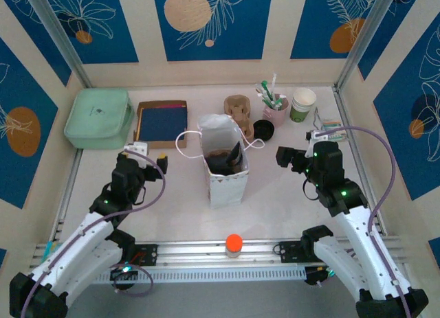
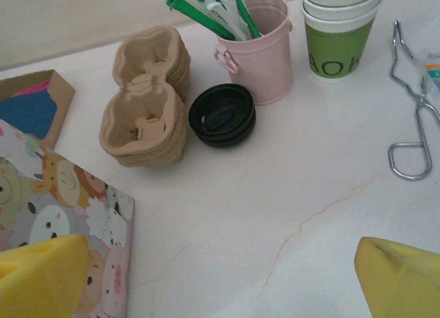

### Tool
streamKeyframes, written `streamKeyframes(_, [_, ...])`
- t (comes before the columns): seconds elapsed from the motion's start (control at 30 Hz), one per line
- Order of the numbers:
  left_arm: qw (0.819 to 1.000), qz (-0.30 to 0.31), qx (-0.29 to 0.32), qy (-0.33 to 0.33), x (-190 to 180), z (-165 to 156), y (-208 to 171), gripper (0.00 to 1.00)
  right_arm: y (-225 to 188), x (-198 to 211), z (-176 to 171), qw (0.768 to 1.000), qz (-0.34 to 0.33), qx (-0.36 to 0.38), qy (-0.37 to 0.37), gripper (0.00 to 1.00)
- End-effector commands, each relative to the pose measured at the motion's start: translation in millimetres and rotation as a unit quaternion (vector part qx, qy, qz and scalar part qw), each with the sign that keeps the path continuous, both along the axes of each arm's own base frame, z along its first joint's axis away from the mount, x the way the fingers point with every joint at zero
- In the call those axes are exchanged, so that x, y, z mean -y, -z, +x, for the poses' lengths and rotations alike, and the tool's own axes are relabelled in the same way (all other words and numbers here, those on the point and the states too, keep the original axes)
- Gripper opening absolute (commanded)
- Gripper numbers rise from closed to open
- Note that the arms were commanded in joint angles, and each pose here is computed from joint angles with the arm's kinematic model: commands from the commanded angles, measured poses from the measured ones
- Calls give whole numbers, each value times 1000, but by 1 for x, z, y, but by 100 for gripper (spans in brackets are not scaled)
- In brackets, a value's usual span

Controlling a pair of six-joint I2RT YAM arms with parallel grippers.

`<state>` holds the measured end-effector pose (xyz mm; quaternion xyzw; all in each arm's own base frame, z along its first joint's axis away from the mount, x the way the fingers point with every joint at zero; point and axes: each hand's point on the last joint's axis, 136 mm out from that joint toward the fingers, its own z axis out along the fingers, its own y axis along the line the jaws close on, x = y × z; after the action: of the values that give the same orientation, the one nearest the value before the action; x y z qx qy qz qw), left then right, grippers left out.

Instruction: Pack the takeout coffee

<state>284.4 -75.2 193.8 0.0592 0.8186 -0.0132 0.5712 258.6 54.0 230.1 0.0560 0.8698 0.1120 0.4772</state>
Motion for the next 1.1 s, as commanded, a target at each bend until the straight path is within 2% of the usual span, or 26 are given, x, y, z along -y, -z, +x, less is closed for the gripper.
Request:
streamKeyframes(0.0, [999,27,-2,-25,-10,-2,6,100,3,8,0,1000,-8,12,17,99])
streamKeyframes(0.4, [996,72,-7,-54,-19,-5,26,99,33,21,-5,999,-25,20,44,99])
streamKeyframes(0.57, [992,108,1,-72,-25,-6,26,99,38,23,-4,998,-26,26,50,99])
streamKeyframes(0.83, [980,147,13,-130,-45,-9,28,98,56,30,-1,996,-29,22,76,99])
streamKeyframes(1.07, [979,161,2,-122,-42,-9,49,99,80,44,-2,993,-51,11,110,99])
